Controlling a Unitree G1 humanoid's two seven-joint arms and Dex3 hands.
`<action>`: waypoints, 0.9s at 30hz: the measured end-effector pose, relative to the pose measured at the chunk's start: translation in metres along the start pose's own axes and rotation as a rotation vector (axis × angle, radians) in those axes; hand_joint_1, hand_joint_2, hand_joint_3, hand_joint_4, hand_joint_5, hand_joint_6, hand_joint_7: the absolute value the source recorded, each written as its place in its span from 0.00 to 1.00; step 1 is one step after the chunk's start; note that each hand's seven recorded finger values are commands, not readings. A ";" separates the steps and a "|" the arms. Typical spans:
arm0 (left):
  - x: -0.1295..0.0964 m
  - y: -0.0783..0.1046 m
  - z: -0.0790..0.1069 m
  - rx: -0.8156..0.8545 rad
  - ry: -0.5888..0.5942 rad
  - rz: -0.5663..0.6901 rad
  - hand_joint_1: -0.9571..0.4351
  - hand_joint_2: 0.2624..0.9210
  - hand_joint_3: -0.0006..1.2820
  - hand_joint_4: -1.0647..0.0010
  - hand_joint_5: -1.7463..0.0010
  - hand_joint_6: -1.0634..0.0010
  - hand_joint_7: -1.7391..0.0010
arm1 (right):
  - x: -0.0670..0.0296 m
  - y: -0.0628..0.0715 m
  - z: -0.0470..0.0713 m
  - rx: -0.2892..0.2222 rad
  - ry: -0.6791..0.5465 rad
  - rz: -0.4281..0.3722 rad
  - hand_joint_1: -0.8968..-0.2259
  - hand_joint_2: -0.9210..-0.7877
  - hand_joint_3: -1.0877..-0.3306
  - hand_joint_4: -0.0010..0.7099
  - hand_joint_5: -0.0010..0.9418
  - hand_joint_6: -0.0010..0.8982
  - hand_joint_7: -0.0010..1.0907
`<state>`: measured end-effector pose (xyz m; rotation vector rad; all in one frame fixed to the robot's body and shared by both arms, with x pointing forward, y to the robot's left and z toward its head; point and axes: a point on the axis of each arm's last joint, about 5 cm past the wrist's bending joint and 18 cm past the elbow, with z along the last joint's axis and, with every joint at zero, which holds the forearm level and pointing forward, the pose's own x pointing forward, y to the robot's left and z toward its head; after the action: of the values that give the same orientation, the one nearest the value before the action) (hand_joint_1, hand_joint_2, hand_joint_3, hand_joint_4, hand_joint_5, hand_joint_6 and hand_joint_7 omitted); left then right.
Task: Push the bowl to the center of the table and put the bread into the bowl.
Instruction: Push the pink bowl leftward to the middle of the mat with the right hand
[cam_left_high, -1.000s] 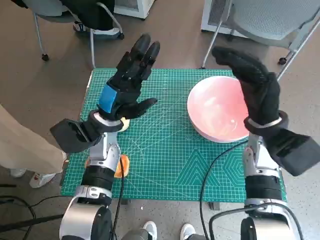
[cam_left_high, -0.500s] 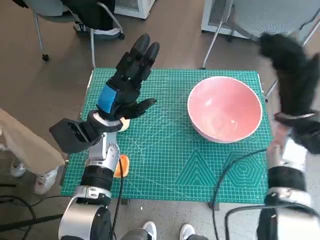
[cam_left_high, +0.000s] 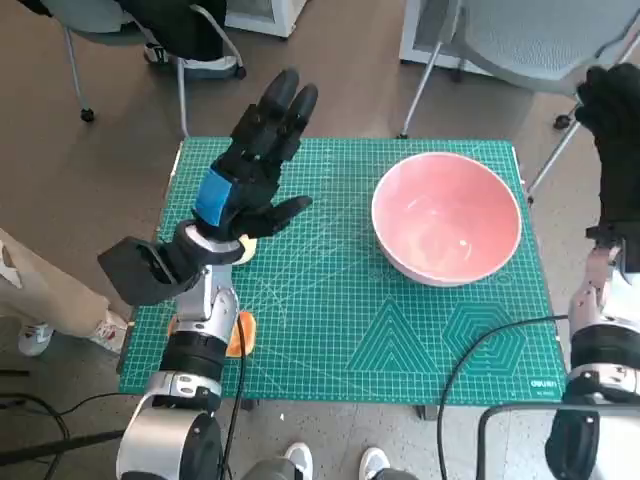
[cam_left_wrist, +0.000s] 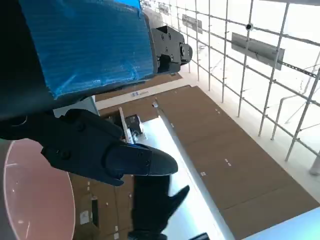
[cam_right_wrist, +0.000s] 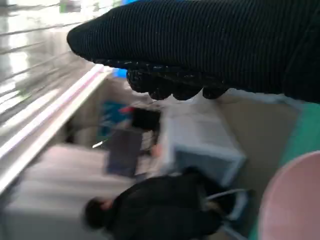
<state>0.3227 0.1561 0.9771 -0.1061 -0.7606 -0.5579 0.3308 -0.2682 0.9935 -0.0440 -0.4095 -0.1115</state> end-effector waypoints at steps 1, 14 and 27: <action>0.000 0.000 0.000 0.000 0.000 0.000 0.24 1.00 0.18 1.00 1.00 0.86 1.00 | -0.0004 0.000 -0.001 0.002 0.017 -0.005 0.50 0.00 0.30 0.23 0.00 0.22 0.22; -0.002 0.002 0.001 0.006 0.005 0.009 0.25 1.00 0.18 1.00 1.00 0.86 1.00 | -0.0063 0.000 -0.015 0.054 0.206 -0.049 0.43 0.00 0.37 0.22 0.00 0.29 0.12; -0.007 0.003 0.000 0.010 0.015 0.017 0.25 1.00 0.18 1.00 1.00 0.86 0.99 | -0.0175 0.009 -0.033 0.116 0.332 -0.068 0.44 0.00 0.44 0.23 0.00 0.33 0.09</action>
<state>0.3205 0.1619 0.9731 -0.0988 -0.7475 -0.5380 0.3287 -0.2601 0.9563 0.1018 -0.0852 -0.1590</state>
